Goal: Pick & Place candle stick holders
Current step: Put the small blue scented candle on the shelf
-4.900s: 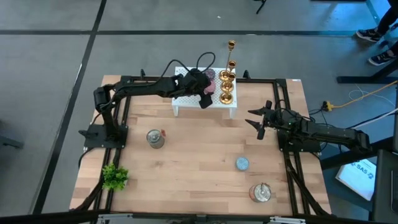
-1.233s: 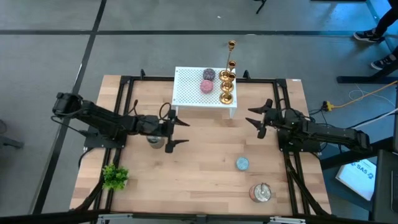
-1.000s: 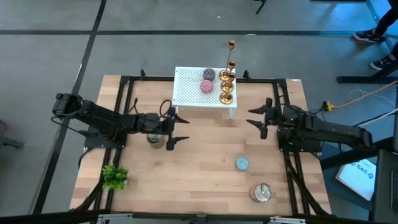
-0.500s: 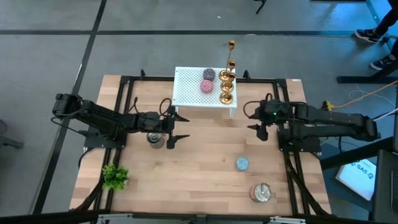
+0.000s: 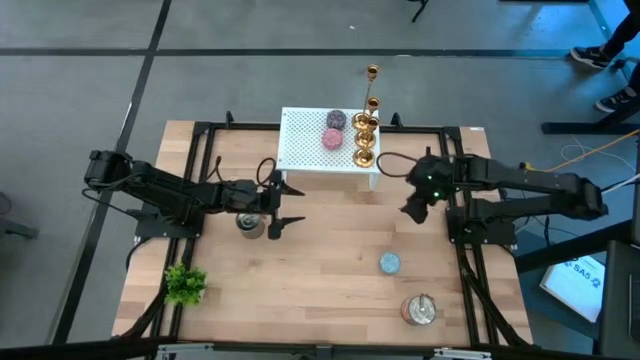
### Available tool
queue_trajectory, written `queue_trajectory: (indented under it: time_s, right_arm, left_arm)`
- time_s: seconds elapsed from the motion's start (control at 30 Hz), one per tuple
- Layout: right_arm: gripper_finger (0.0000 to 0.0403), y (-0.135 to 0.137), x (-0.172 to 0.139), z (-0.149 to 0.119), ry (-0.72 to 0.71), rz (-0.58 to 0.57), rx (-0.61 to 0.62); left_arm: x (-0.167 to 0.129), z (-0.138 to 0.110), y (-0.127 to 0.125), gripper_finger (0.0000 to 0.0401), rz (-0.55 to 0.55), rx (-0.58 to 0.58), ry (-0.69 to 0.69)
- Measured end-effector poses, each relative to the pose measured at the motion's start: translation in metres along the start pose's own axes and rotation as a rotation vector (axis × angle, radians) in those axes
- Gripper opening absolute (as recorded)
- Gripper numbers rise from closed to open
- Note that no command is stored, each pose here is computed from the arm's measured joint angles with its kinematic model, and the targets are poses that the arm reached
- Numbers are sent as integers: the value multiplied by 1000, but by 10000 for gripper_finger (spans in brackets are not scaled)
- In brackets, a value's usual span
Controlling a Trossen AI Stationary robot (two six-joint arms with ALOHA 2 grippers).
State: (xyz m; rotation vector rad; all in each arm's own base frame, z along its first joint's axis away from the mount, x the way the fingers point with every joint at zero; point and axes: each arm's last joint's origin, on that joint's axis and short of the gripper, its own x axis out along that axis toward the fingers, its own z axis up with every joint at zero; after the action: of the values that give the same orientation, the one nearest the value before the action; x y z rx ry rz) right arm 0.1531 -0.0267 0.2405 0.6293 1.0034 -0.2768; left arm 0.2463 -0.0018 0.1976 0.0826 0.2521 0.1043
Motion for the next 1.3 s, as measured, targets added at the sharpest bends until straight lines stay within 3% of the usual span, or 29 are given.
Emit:
queue_trajectory:
  time_s: [0.1,0.37,0.6,0.97,1.17,1.3]
  right_arm:
    - [232,4,-10,-2,129,4,86]
    - [232,-1,-2,-31,409,-167,103]
    - [232,5,31,-40,491,-203,46]
    - [232,13,60,-45,574,-376,-56]
    - [232,25,76,-45,535,-319,-148]
    - [232,45,86,-54,505,-224,-340]
  left_arm:
    - [0,0,0,322,0,0,0]
    - [0,-1,0,322,-2,-23,10]
    - [0,-1,-1,322,-27,-23,13]
    - [0,-2,-1,322,-28,-23,14]
    - [0,-2,-1,322,-28,-25,14]
    - [0,-2,-1,322,-28,-29,15]
